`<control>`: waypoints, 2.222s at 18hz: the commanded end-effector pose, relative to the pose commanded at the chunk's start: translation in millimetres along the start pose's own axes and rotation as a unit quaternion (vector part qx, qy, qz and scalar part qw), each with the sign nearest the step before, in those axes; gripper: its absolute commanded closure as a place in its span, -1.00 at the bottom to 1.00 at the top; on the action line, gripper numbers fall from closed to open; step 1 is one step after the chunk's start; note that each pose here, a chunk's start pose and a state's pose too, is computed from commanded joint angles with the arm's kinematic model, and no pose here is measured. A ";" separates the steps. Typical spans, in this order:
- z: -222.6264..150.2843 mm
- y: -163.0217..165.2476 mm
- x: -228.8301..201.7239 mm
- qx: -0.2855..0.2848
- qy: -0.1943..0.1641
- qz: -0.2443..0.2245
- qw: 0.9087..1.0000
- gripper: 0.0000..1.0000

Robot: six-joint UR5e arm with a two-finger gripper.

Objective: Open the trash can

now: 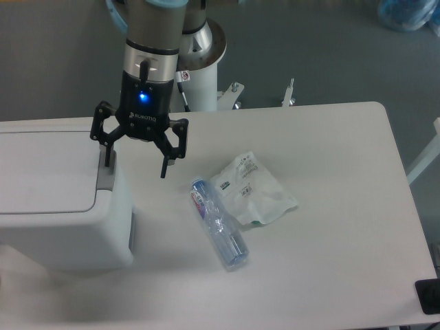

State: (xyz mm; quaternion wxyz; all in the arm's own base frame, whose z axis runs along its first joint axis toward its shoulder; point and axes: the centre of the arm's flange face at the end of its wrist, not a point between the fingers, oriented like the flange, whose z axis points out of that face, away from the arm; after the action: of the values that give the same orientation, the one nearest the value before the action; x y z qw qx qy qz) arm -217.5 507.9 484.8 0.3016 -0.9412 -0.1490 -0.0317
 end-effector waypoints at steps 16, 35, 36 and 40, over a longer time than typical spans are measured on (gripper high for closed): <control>5.2 0.3 -2.0 -0.003 0.001 -0.001 1.000 -1.00; 10.1 2.8 -3.3 -0.008 0.002 -0.002 1.000 -1.00; 10.1 2.8 -3.3 -0.008 0.002 -0.002 1.000 -1.00; 10.1 2.8 -3.3 -0.008 0.002 -0.002 1.000 -1.00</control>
State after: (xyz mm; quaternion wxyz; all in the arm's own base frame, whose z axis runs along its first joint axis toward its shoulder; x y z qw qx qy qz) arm -220.1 510.7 474.4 0.2939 -0.9433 -0.1505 -0.0355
